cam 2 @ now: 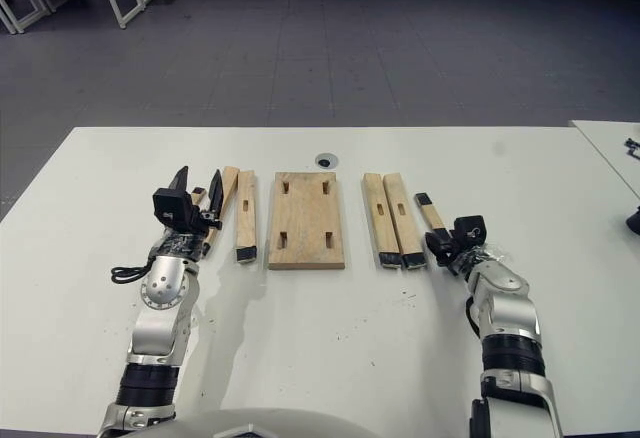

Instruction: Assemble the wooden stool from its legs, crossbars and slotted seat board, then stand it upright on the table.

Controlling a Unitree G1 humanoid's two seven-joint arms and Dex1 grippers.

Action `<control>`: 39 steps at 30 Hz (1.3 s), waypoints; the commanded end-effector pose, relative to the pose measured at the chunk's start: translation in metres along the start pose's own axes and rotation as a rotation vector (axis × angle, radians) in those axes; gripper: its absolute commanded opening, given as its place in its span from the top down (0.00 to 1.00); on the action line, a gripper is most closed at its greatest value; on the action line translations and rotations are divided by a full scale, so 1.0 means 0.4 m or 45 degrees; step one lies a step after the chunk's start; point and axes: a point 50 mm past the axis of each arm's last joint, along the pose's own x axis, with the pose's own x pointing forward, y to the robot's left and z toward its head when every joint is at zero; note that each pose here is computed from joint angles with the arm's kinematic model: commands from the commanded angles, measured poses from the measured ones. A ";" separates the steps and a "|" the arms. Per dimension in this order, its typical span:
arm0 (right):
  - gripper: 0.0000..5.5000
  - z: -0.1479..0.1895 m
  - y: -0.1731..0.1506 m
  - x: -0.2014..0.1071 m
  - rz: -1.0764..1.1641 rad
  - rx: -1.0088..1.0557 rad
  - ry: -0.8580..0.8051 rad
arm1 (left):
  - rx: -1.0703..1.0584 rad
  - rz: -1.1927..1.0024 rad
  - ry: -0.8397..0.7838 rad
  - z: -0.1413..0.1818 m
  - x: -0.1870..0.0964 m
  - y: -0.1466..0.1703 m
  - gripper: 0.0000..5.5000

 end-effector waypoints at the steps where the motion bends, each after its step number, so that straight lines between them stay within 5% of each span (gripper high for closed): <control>1: 0.63 -0.060 0.014 -0.006 0.000 0.039 0.107 | -0.038 0.019 0.035 -0.007 -0.002 -0.002 0.50; 6: 0.77 -0.034 0.026 -0.008 -0.007 0.091 -0.011 | -0.233 0.014 0.081 0.002 0.005 -0.009 0.50; 9: 0.77 0.082 0.033 -0.024 0.008 -0.007 -0.281 | -0.545 -0.105 0.181 0.015 0.010 -0.031 0.50; 12: 0.77 0.202 0.124 -0.046 0.265 -0.165 -0.499 | -0.900 -0.266 0.250 0.040 0.005 -0.068 0.50; 16: 0.77 0.260 0.277 -0.091 0.728 -0.398 -0.617 | -1.237 -0.423 0.332 0.072 -0.002 -0.092 0.50; 20: 0.77 0.275 0.367 -0.131 0.983 -0.522 -0.677 | -1.407 -0.503 0.379 0.091 -0.006 -0.099 0.50; 28: 0.77 0.249 0.401 -0.156 1.113 -0.597 -0.652 | -1.559 -0.559 0.338 0.123 -0.005 -0.093 0.50; 39: 0.77 0.234 0.401 -0.165 1.124 -0.603 -0.634 | -1.549 -0.535 0.371 0.107 -0.009 -0.068 0.82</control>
